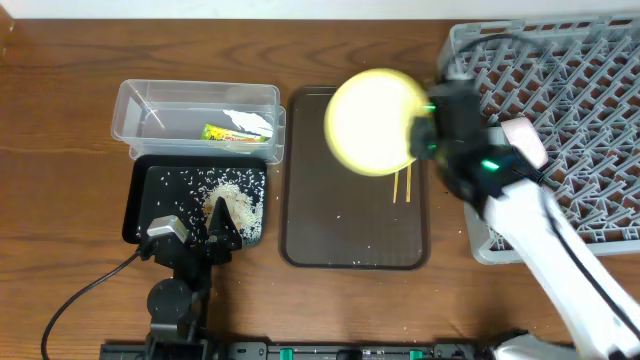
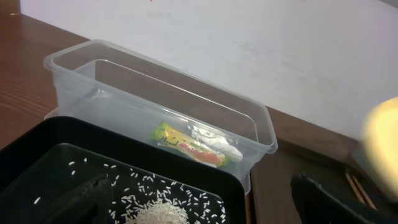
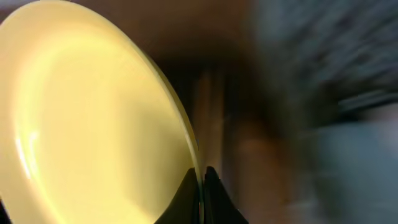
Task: Sort waste into correct bins and load items into the dishwasher rack
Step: 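Grasp the yellow plate with the right gripper and lift toward rack, then lower the yellow plate upright into the rack slots and open right gripper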
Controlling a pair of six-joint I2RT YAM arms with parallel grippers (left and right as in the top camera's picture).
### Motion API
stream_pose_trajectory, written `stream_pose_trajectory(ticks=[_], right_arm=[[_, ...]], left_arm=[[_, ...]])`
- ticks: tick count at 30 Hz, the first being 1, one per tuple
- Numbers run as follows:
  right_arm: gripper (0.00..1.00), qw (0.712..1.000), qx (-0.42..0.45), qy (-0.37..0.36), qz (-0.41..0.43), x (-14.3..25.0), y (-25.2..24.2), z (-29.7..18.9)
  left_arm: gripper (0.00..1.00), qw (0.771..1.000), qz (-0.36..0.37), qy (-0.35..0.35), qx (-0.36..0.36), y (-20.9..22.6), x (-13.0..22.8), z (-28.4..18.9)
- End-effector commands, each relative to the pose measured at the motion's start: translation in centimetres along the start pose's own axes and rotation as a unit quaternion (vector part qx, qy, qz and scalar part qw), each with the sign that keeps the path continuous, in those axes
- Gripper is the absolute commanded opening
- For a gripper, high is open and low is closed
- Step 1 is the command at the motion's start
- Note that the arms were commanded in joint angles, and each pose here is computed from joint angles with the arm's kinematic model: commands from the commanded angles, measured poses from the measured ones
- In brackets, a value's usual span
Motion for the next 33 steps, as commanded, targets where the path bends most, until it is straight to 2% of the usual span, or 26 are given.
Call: stream_pose_trajectory(ticks=[1, 5, 13, 17, 23, 30, 33], right_arm=[[0.01, 0.982, 0.176, -0.054, -0.027, -2.0, -6.4, -3.6], [0.01, 0.965, 0.249, -0.078, -0.016, -2.8, -10.4, -6.7], [0.01, 0.920, 0.383, -0.084, 0.030, -3.2, -17.2, -8.5], [0.01, 0.903, 0.422, -0.077, 0.000, -4.0, -19.8, -8.6], [0.01, 0.879, 0.470, -0.012, -0.073, -3.7, -22.7, -7.2], [0.01, 0.874, 0.460, 0.072, -0.136, -2.0, -23.3, -2.1], [0.01, 0.850, 0.485, 0.112, -0.170, -1.6, -23.9, -0.5]], left_arm=[[0.94, 1.000, -0.002, 0.015, -0.015, 1.0, 1.3, 0.2], [0.94, 1.000, -0.002, 0.015, -0.015, 1.0, 1.3, 0.2], [0.94, 1.000, -0.002, 0.015, -0.015, 1.0, 1.3, 0.2], [0.94, 1.000, -0.002, 0.015, -0.015, 1.0, 1.3, 0.2], [0.94, 1.000, -0.002, 0.015, -0.015, 1.0, 1.3, 0.2], [0.94, 1.000, -0.002, 0.015, -0.015, 1.0, 1.3, 0.2], [0.94, 1.000, -0.002, 0.015, -0.015, 1.0, 1.3, 0.2]])
Point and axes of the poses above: each gripper's point midway between its finger pads, its own z axis out along the fingers, its own y axis along the line the jaws close on, x = y × z, the point moved 5 cm from there along -z, back along the fingers, and after that the axes turned 11 degrees about -z, right-handed, at the moved point
